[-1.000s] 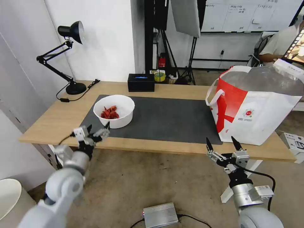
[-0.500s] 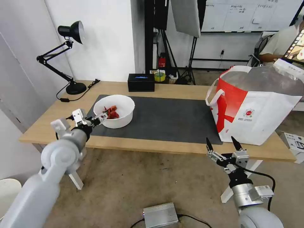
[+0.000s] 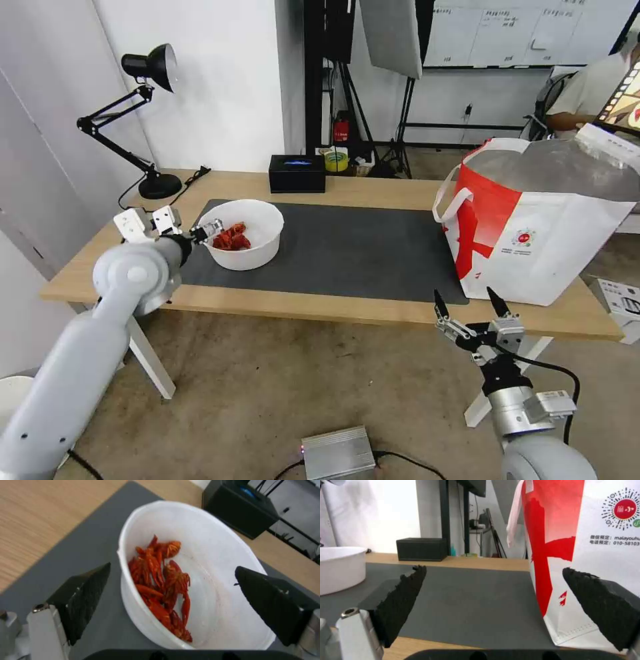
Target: Pick up the trash from the table and place it into the takeout bag.
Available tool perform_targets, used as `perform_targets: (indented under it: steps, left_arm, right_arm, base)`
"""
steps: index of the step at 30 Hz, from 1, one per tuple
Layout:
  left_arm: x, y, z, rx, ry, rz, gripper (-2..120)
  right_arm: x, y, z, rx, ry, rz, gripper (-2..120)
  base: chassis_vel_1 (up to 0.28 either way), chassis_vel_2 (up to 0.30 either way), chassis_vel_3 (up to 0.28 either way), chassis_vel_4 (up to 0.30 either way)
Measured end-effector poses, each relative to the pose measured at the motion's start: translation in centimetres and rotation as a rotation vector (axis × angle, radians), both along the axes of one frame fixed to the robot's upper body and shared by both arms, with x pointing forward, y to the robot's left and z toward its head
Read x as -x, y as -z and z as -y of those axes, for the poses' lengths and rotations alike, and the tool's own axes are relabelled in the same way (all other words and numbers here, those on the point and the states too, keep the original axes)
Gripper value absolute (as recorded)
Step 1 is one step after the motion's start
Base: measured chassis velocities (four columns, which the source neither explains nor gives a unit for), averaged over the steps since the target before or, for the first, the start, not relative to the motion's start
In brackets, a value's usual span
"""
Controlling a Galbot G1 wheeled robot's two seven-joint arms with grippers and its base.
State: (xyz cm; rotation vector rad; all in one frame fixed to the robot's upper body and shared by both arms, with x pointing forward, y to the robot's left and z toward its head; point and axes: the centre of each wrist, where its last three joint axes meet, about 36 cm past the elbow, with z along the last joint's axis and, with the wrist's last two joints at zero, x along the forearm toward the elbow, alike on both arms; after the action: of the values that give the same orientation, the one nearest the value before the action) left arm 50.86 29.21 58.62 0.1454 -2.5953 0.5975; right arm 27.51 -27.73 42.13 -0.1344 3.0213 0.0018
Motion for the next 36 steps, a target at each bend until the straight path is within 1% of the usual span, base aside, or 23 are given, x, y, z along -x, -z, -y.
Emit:
perform_targets:
  steps: [1,4,14,19,22,25,27,28,30,31,35,36]
  left_arm:
    - [0.0,0.0,0.0,0.000,0.000,-0.001,100]
    - [-1.4,0.1,0.5,0.000,-0.019,-0.030,100]
    - [-2.7,0.3,0.4,-0.018,-0.035,-0.066,100]
    - [-3.1,1.1,0.2,-0.024,-0.053,-0.087,100]
    - [-3.3,1.9,0.3,-0.028,-0.063,-0.104,100]
    - [-3.4,2.1,0.3,-0.031,-0.065,-0.108,100]
    - [-3.4,2.4,0.4,-0.031,-0.065,-0.113,96]
    - [-3.4,2.4,0.4,-0.031,-0.065,-0.113,96]
    - [-3.2,2.5,0.5,-0.031,-0.060,-0.113,87]
    - [-3.2,2.5,0.5,-0.031,-0.060,-0.113,87]
    - [-2.7,3.0,1.2,-0.027,-0.044,-0.115,69]
    - [-2.7,3.0,1.2,-0.027,-0.044,-0.115,69]
  right_arm:
    - [0.0,0.0,0.0,0.000,0.000,0.000,100]
    - [0.0,0.0,0.0,0.000,0.000,0.000,100]
    - [0.0,0.0,0.0,0.000,0.000,0.000,100]
    - [0.0,0.0,0.0,0.000,0.000,0.000,100]
    - [0.0,0.0,0.0,0.000,0.000,0.000,100]
    - [0.0,0.0,0.0,0.000,0.000,0.000,100]
    - [0.0,0.0,0.0,0.000,0.000,0.000,100]
    - [0.0,0.0,0.0,0.000,0.000,0.000,100]
    - [0.0,0.0,0.0,0.000,0.000,0.000,100]
    - [0.0,0.0,0.0,0.000,0.000,0.000,100]
    - [0.0,0.0,0.0,0.000,0.000,0.000,100]
    - [0.0,0.0,0.0,0.000,0.000,0.000,100]
  base:
    - [0.000,0.000,0.000,0.000]
    - [0.000,0.000,0.000,0.000]
    - [0.000,0.000,0.000,0.000]
    - [0.000,0.000,0.000,0.000]
    - [0.000,0.000,0.000,0.000]
    - [0.000,0.000,0.000,0.000]
    - [0.000,0.000,0.000,0.000]
    - [0.000,0.000,0.000,0.000]
    - [0.000,0.000,0.000,0.000]
    - [0.000,0.000,0.000,0.000]
    - [0.000,0.000,0.000,0.000]
    - [0.000,0.000,0.000,0.000]
